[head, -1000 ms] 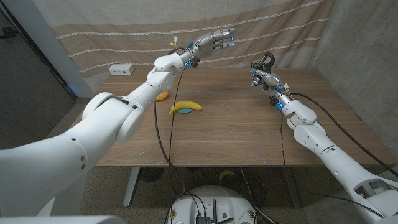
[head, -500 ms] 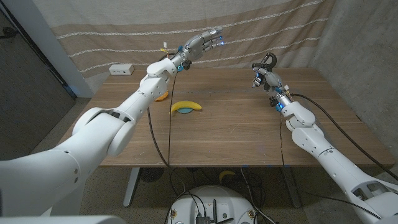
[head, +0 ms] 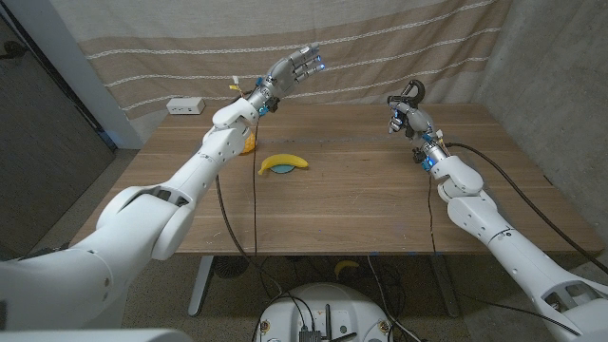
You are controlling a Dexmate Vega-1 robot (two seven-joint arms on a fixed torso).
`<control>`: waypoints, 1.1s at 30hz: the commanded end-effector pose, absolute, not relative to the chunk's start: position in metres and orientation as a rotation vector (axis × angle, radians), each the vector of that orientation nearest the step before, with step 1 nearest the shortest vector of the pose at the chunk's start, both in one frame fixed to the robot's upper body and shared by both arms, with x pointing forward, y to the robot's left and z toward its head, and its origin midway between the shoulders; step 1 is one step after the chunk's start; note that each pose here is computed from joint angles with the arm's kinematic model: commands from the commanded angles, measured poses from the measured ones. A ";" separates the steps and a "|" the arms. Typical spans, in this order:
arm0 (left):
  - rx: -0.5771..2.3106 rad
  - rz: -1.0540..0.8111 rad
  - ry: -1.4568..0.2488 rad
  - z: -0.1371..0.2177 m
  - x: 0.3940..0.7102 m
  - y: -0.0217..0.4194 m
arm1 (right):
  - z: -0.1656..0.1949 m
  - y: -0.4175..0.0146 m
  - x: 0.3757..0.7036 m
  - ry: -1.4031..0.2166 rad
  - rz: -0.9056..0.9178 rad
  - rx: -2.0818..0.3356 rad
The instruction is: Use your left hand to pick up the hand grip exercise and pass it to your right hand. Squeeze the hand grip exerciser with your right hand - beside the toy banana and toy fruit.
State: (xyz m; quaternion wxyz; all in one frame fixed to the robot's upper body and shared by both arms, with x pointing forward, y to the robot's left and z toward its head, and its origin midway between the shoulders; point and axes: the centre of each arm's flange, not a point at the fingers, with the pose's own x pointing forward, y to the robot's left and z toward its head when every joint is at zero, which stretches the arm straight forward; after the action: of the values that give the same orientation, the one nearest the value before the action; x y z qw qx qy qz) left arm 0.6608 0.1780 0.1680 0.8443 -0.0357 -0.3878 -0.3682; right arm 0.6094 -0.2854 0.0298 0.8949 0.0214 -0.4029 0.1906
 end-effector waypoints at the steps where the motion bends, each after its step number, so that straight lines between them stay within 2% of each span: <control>1: -0.166 -0.726 -0.796 0.148 0.660 0.204 | 0.029 -0.285 0.608 -0.820 0.381 0.031; 33: -0.261 -0.639 -0.682 0.092 0.654 0.249 | 0.023 -0.309 0.602 -0.838 0.236 0.050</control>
State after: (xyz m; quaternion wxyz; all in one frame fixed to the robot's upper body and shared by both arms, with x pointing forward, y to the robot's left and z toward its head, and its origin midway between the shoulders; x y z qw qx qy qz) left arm 0.6574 0.2361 0.1079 0.8778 -0.1145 -0.3435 -0.3136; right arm 0.6054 -0.3042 0.0236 0.9064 0.0189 -0.3987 0.1381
